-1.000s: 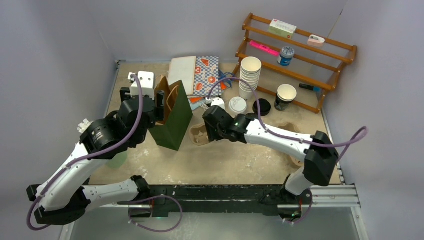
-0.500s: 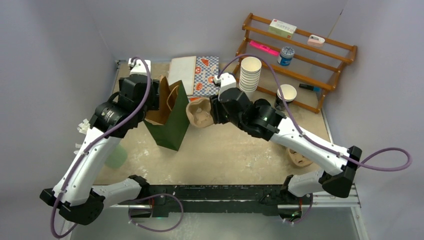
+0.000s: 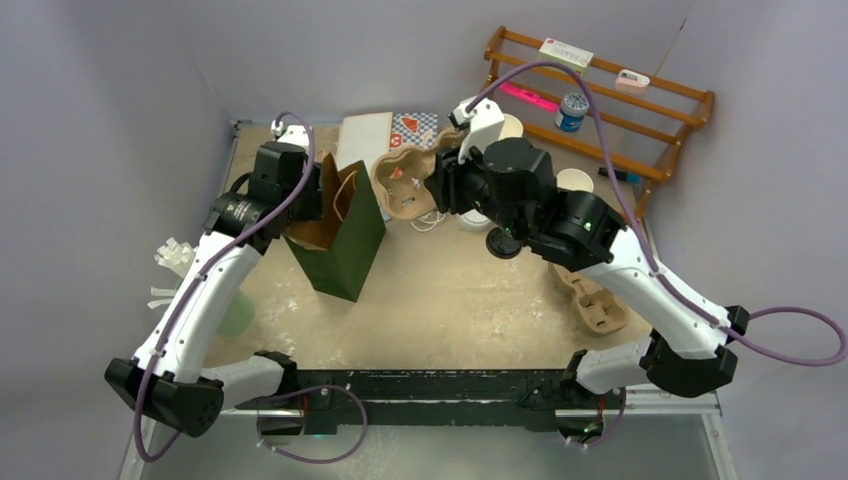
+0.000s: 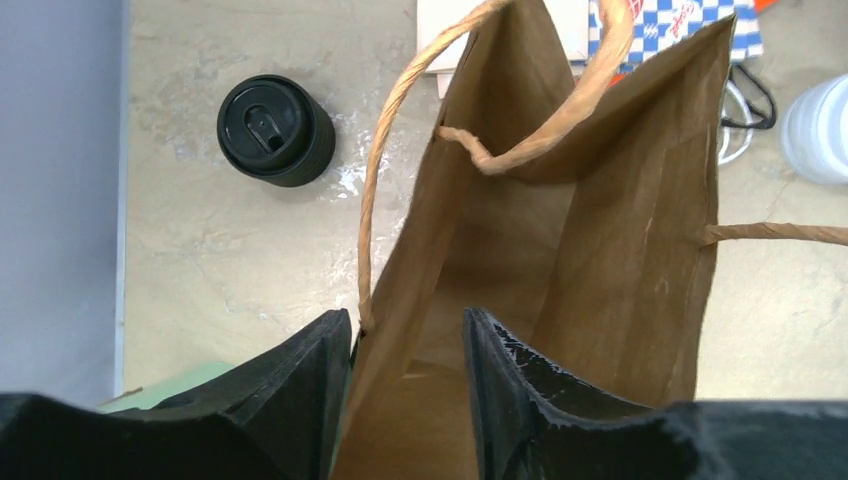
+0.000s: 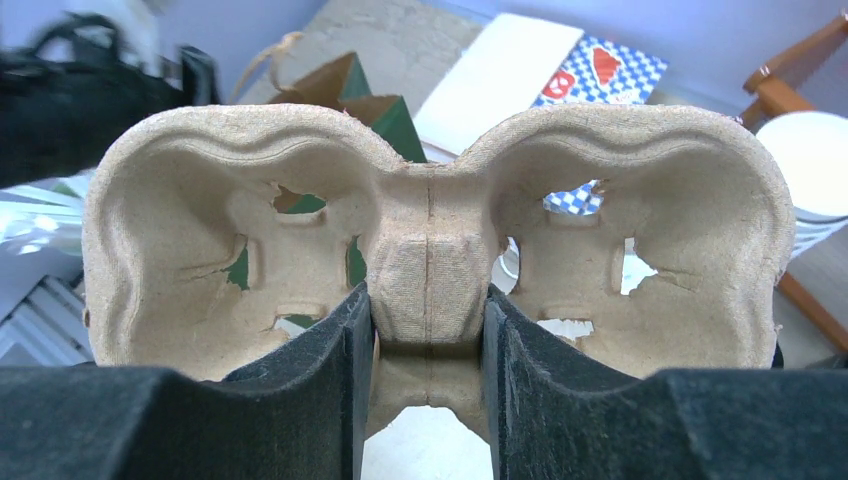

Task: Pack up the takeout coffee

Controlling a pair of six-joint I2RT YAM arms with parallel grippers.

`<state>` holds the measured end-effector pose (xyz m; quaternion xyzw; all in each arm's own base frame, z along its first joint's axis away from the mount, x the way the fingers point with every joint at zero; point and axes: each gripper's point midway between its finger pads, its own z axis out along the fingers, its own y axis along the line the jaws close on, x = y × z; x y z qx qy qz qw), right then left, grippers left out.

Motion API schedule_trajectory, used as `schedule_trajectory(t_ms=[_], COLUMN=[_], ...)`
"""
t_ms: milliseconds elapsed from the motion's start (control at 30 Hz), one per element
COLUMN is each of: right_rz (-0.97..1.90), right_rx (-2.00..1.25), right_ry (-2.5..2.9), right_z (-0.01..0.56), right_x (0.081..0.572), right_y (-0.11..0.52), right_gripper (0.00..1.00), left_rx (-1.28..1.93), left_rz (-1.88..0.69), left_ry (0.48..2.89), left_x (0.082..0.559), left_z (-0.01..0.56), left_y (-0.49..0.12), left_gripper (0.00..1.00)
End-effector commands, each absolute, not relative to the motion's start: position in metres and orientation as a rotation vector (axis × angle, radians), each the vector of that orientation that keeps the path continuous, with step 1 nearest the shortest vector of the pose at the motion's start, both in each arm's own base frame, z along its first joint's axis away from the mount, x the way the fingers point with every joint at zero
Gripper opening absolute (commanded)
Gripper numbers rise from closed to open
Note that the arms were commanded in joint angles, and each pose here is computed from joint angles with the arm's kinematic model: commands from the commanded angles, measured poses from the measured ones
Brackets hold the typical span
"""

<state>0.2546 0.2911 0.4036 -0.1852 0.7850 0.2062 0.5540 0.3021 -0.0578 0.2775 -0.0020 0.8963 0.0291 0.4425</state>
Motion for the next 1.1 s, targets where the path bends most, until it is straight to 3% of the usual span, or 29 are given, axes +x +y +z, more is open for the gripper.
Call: schedule_trajectory(t_ms=[0, 100, 167, 600, 1067], right_rz=[0.59, 0.662, 0.715, 0.895, 1.055], right_rx=[-0.486, -0.527, -0.564, -0.669, -0.79], right_ry=[1.723, 1.693, 1.676, 1.677, 1.73], right_z=[0.459, 0.473, 0.48, 0.498, 0.48], right_x=[0.236, 0.226, 0.218, 0.188, 0.161], right_y=[0.283, 0.29, 0.295, 0.309, 0.327], right_gripper=[0.36, 0.36, 0.37, 0.36, 0.36], left_rx=[0.009, 0.028, 0.057, 0.361, 0.54], left_rz=[0.023, 0.033, 0.025, -0.538, -0.838], left_ry=[2.201, 2.227, 2.237, 2.088, 2.123], left_x=[0.318, 0.32, 0.321, 0.277, 0.249], left_z=[0.275, 0.27, 0.268, 0.325, 0.29], left_y=[-0.068, -0.069, -0.072, -0.168, -0.247], left_gripper=[0.41, 0.22, 0.0, 0.0, 0.0])
